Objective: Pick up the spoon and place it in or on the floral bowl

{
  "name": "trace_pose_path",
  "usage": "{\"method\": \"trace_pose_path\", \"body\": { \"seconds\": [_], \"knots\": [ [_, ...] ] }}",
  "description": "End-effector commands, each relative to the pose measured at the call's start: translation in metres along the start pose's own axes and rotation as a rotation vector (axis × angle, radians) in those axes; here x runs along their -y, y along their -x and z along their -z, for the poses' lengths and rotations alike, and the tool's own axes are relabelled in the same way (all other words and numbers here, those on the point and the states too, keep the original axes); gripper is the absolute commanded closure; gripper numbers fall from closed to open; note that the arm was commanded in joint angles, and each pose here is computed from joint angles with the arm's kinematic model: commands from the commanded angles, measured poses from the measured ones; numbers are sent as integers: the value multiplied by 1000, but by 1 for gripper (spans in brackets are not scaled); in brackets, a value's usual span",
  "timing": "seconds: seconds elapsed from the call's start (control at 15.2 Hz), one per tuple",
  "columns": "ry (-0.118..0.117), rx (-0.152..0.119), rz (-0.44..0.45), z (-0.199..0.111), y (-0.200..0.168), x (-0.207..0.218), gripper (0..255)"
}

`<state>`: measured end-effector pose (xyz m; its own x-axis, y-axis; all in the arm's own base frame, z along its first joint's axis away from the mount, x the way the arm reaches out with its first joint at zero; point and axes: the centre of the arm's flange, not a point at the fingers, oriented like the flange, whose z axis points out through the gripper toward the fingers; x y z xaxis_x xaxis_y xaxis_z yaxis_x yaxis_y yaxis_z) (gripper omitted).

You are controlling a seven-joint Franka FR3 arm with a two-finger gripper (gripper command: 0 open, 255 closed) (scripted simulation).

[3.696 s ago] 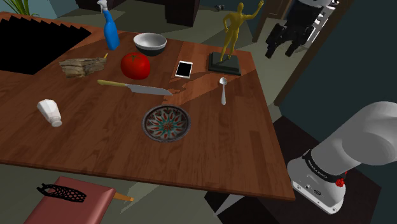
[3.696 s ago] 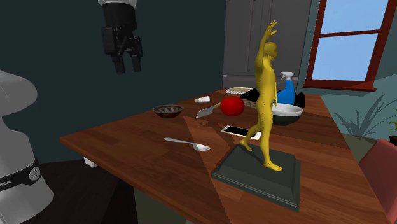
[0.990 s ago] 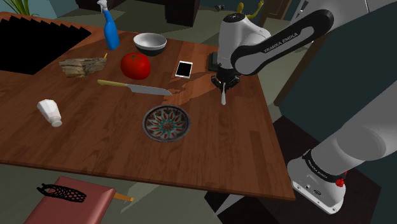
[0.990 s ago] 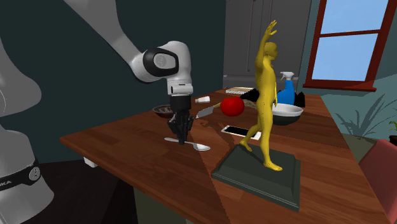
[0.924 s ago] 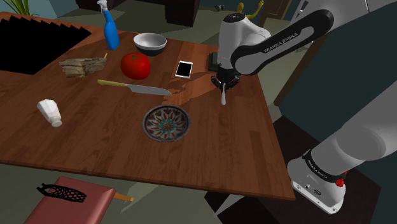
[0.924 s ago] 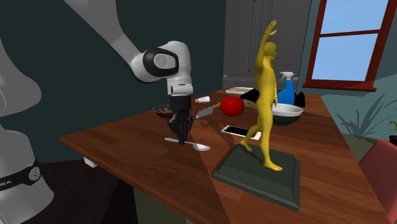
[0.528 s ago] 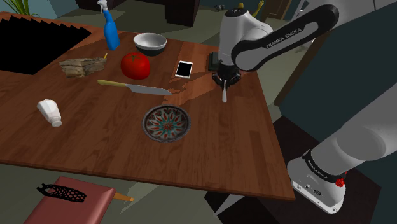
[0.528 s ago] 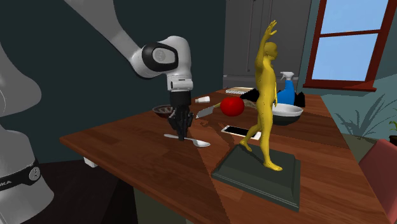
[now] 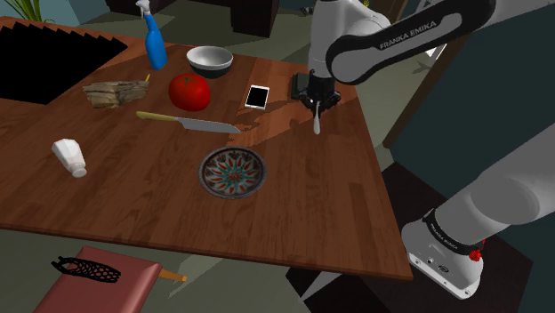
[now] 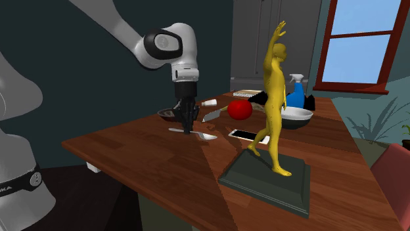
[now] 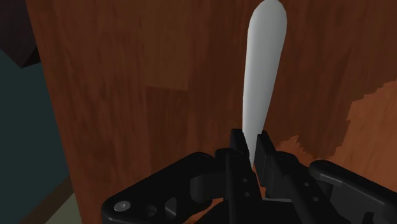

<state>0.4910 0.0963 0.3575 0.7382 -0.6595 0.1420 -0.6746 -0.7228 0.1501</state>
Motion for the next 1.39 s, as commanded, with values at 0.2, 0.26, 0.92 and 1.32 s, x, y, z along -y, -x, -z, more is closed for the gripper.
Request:
{"method": "trace_pose_path", "body": {
  "seconds": [0.2,0.26,0.92,1.32],
  "knots": [
    [0,0,0,26,-5,-5,255],
    [0,0,0,32,-5,-5,255],
    [0,0,0,72,20,14,255],
    [0,0,0,91,80,62,255]
  ]
}}
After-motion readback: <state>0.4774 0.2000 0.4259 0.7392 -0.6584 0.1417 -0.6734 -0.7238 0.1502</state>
